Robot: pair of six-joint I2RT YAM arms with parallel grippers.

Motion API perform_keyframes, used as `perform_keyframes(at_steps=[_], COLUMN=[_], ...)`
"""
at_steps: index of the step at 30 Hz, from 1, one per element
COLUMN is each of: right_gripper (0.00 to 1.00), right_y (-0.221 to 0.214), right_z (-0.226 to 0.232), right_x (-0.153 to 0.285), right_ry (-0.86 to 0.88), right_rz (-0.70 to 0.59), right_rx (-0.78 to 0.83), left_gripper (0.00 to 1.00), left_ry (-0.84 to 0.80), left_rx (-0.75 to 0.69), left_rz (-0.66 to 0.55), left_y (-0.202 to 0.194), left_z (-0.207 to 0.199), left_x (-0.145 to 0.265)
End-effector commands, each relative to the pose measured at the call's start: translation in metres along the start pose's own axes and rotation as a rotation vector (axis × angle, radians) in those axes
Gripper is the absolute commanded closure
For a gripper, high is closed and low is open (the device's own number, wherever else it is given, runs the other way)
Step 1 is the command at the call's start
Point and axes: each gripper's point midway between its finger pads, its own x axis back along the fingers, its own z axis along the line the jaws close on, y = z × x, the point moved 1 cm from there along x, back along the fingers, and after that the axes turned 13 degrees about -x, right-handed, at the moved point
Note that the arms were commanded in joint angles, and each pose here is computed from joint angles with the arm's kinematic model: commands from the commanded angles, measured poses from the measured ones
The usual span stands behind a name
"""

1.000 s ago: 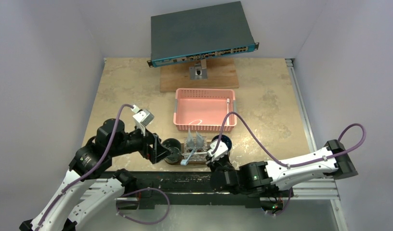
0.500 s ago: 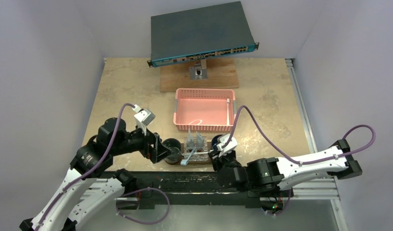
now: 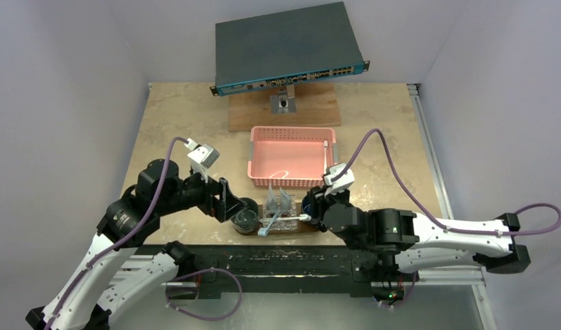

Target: Prepare toiletry sets of a toothbrush and toothpaste on the tray

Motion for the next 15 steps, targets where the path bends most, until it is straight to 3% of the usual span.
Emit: perform_keyframes(at_steps=[1, 15], right_gripper=[0.5, 0.43], right_y=[0.038, 0.109], right_z=[0.002, -0.059], right_x=[-0.012, -0.077], right_ry=[0.02, -0.087], right_rz=[-0.043, -0.075], right_rx=[0.015, -0.04], left_gripper=[0.03, 0.0], left_ry=[0.092, 0.456], left_rx=[-0.03, -0.052], left_rz=[-0.052, -0.055], left_y=[0.026, 0.063], left_z=[0.012, 0.076], left_x=[0.004, 0.007])
